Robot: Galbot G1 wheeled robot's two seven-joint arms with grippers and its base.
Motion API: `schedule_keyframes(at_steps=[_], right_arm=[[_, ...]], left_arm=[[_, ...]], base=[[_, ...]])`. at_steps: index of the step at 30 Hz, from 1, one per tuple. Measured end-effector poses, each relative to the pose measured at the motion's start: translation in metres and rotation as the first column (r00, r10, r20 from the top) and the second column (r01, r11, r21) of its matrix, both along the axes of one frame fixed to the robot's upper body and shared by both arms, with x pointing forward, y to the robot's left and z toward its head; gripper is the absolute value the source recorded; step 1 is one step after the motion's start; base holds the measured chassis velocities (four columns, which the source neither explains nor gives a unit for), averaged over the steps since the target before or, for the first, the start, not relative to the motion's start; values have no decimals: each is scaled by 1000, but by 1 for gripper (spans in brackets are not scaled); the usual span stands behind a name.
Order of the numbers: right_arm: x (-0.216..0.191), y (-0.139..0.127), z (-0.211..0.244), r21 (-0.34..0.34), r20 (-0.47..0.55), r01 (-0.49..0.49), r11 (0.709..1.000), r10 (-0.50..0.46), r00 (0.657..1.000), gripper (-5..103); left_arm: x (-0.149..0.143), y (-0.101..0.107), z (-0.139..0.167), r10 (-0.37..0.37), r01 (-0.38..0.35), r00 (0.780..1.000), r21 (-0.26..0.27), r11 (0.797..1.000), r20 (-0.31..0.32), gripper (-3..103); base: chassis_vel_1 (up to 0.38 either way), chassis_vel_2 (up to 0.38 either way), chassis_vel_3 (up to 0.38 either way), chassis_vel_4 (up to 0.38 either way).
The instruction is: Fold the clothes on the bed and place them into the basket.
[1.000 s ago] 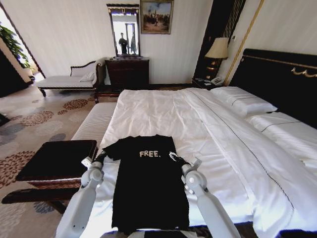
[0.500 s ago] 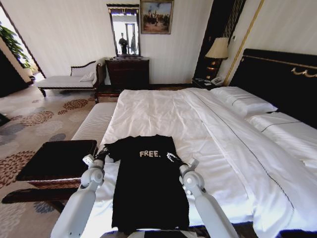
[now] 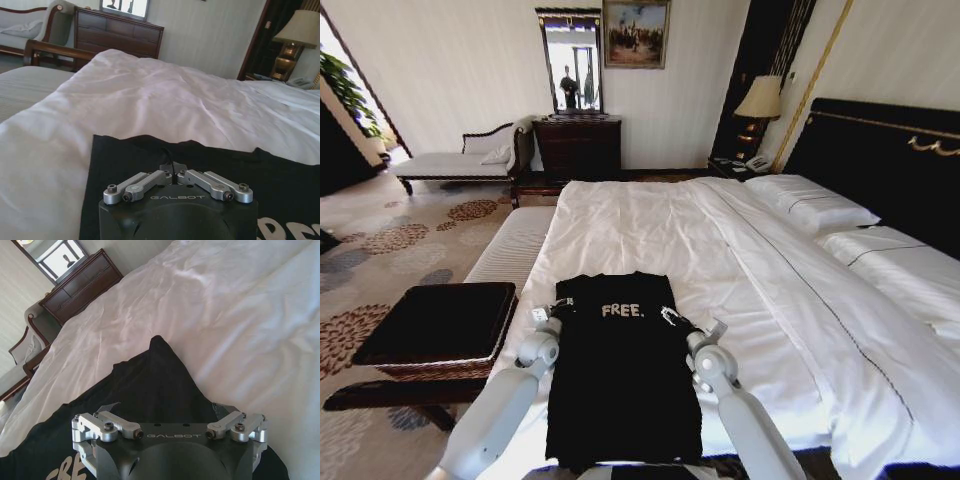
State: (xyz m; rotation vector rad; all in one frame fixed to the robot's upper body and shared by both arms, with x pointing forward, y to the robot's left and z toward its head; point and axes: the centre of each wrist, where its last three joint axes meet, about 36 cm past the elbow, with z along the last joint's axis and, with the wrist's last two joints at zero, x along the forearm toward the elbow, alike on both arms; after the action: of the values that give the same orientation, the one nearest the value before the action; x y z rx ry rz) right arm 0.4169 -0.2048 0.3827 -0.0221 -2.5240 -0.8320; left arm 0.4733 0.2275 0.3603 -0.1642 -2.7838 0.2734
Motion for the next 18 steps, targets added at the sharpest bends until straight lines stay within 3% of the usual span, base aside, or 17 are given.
schedule_keyframes(at_steps=[12, 18], right_arm=[[2, -1, 1, -1, 2, 3, 1000, -3, 1000, 100], [2, -1, 1, -3, 3, 4, 1000, -4, 1000, 100]], left_arm=[[-5, -31, -13, -54, 54, 998, 3, 999, -21, 0], [-11, -37, -16, -69, 69, 997, 5, 998, -28, 0]], base=[[0, 0, 0, 0], [0, 0, 0, 0]])
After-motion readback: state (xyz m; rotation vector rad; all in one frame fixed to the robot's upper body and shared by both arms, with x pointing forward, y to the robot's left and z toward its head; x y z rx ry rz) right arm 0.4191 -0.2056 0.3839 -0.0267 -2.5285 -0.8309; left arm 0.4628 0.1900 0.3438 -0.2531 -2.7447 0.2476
